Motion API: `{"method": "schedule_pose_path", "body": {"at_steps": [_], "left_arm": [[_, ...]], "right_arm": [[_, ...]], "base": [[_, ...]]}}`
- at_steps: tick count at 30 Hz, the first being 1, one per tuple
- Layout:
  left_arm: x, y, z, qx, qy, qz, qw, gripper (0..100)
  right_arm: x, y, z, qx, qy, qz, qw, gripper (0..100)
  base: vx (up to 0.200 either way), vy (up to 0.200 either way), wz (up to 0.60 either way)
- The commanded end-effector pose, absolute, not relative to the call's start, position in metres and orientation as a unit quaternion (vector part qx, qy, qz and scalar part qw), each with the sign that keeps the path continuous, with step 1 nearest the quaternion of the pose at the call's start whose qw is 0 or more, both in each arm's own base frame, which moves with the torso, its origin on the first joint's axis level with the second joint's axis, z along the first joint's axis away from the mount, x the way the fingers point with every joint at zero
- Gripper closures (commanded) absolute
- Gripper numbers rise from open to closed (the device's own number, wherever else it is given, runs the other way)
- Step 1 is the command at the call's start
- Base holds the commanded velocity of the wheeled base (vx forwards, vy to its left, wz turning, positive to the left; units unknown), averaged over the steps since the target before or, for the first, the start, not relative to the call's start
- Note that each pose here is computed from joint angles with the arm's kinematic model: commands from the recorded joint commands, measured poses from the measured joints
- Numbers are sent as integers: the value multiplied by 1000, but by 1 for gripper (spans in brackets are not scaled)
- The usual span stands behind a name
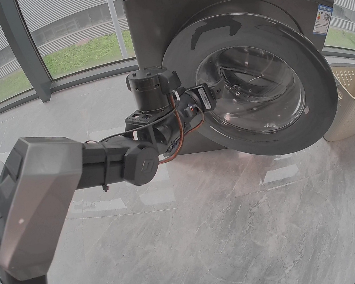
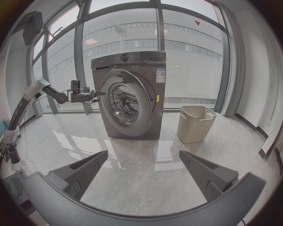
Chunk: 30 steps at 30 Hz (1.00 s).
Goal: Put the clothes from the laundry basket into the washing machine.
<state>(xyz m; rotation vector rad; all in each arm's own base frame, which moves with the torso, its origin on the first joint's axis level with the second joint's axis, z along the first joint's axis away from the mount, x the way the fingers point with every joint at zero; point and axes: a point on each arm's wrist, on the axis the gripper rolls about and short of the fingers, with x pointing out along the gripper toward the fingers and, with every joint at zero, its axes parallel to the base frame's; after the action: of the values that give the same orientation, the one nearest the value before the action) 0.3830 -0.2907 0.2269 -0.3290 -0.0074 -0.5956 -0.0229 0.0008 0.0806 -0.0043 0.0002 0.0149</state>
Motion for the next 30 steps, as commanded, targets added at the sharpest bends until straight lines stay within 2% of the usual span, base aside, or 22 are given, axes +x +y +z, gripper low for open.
{"method": "schedule_pose_path", "body": {"at_steps": [1, 2, 5, 6, 7, 10, 11, 12, 16, 21, 24, 25, 28, 30], "left_arm": [[242, -212, 244, -122, 85, -342, 928, 0], [234, -207, 243, -119, 87, -343, 928, 0], [178, -158, 238, -87, 83, -345, 931, 0], [176, -156, 237, -85, 83, -345, 931, 0], [148, -130, 229, -65, 74, -345, 933, 0], [110, -95, 201, -25, 71, -342, 937, 0], [109, -94, 199, -24, 72, -341, 937, 0], [91, -77, 185, -17, 68, -335, 940, 0], [63, -44, 167, -27, 38, -297, 954, 0], [42, -22, 152, -36, 9, -231, 972, 0], [29, -11, 140, -27, -1, -178, 984, 0], [27, -10, 138, -26, -1, -172, 985, 0], [11, -3, 111, -20, 21, -145, 989, 0], [7, -2, 106, -21, 27, -142, 989, 0]], "right_arm": [[-22, 1, 76, -2, 4, 8, 1000, 0], [-22, 1, 76, -2, 5, 8, 1000, 0], [-22, 1, 76, -2, 4, 8, 1000, 0], [-22, 1, 76, -2, 4, 8, 1000, 0], [-22, 1, 76, -2, 4, 8, 1000, 0], [-22, 1, 76, -2, 4, 8, 1000, 0], [-22, 1, 76, -2, 4, 8, 1000, 0], [-22, 1, 76, -2, 4, 8, 1000, 0], [-22, 1, 76, -2, 5, 8, 1000, 0], [-22, 1, 76, -2, 4, 8, 1000, 0], [-22, 1, 76, -2, 4, 8, 1000, 0], [-22, 1, 76, -2, 4, 8, 1000, 0], [-22, 1, 76, -2, 4, 8, 1000, 0], [-22, 1, 76, -2, 4, 8, 1000, 0]], "base": [[0, 0, 0], [0, 0, 0], [0, 0, 0], [0, 0, 0], [0, 0, 0], [0, 0, 0], [0, 0, 0], [0, 0, 0], [0, 0, 0], [0, 0, 0], [0, 0, 0], [0, 0, 0], [0, 0, 0], [0, 0, 0]]}}
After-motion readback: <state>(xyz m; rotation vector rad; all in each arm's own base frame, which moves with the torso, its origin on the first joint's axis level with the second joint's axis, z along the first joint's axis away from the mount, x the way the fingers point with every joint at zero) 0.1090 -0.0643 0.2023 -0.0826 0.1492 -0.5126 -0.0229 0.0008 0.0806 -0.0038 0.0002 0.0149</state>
